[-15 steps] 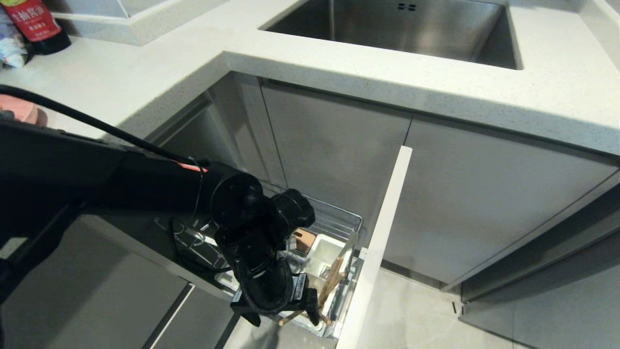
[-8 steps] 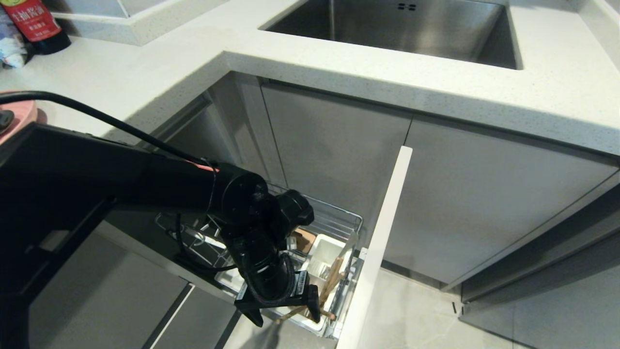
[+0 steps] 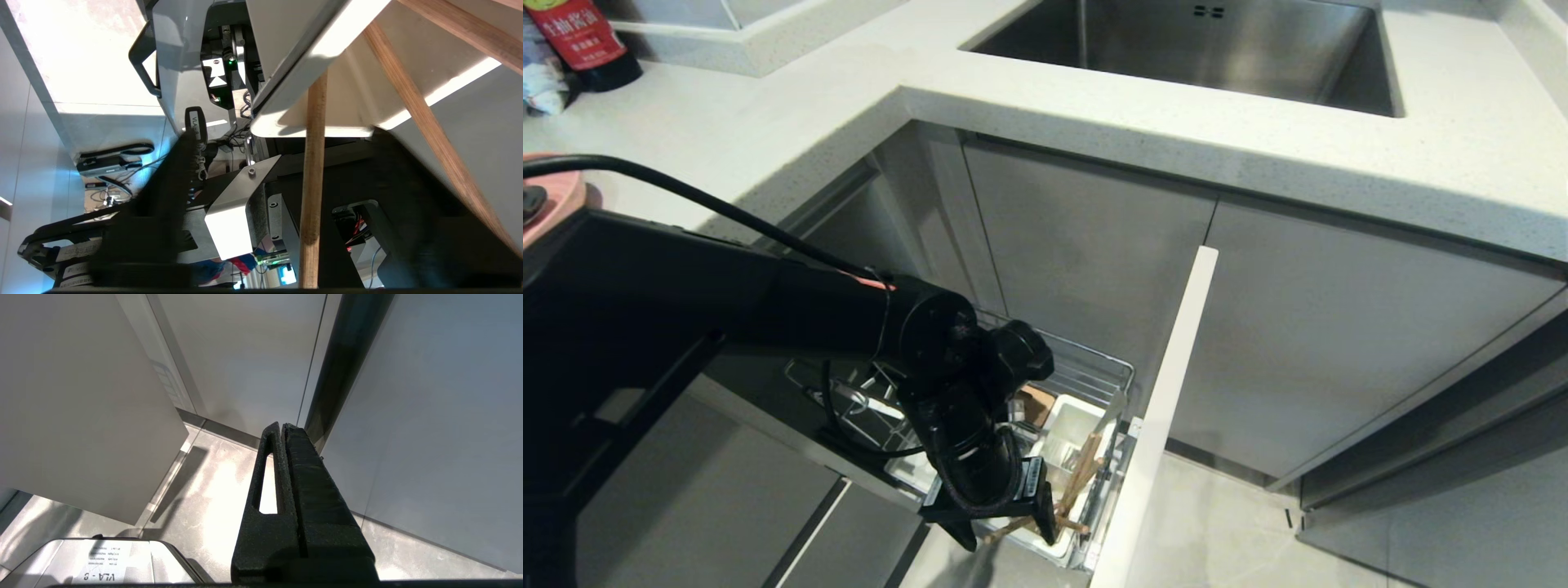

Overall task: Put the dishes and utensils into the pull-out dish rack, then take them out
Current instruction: Take the chopsticks out of the cupboard

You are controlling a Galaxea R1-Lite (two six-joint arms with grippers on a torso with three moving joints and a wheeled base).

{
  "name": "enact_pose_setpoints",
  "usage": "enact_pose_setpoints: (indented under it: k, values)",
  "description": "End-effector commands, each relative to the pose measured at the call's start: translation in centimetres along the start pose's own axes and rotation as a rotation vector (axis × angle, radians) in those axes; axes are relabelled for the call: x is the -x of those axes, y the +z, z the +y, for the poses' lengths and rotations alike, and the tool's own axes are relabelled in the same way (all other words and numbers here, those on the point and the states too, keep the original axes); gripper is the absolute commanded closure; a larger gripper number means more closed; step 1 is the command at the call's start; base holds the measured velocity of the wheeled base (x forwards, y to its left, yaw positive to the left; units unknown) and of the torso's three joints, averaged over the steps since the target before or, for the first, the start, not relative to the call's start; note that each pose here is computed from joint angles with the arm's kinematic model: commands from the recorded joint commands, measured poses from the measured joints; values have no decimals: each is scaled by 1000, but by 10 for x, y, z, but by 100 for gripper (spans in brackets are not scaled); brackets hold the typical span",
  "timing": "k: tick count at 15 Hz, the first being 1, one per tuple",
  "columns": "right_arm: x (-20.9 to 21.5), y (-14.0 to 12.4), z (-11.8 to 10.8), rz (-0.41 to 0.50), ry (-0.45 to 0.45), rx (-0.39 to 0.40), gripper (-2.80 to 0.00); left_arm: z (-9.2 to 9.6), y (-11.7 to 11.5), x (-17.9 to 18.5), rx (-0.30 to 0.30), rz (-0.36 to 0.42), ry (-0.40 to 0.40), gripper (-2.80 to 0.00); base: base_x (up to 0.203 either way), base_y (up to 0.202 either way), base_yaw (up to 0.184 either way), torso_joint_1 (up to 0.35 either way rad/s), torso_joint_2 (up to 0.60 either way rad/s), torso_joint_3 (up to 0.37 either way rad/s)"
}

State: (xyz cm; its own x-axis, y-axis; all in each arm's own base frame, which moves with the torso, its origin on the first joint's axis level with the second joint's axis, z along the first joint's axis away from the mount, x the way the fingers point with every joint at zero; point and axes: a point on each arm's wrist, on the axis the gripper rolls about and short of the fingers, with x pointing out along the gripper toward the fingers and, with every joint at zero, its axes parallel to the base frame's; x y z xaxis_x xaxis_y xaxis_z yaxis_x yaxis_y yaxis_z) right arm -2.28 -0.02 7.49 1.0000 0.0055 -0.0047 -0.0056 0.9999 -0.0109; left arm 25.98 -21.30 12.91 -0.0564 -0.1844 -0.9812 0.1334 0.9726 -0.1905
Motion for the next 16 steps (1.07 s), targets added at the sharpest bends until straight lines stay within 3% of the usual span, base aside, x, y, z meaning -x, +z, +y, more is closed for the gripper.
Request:
enact_pose_setpoints:
  k: [1, 11, 16]
  values:
    - [0, 0, 0, -2, 1, 1, 0, -1, -1, 1, 1, 1, 0, 0, 0, 0, 0, 0, 0, 0]
    - [0, 0, 0, -2, 1, 1, 0, -3, -4, 3, -6, 0, -5, 0, 0, 0, 0, 0, 0, 0]
    - [0, 0, 0, -2, 1, 0, 0, -3, -20, 32, -20, -17, -28, 0, 0, 0, 0, 0, 0, 0]
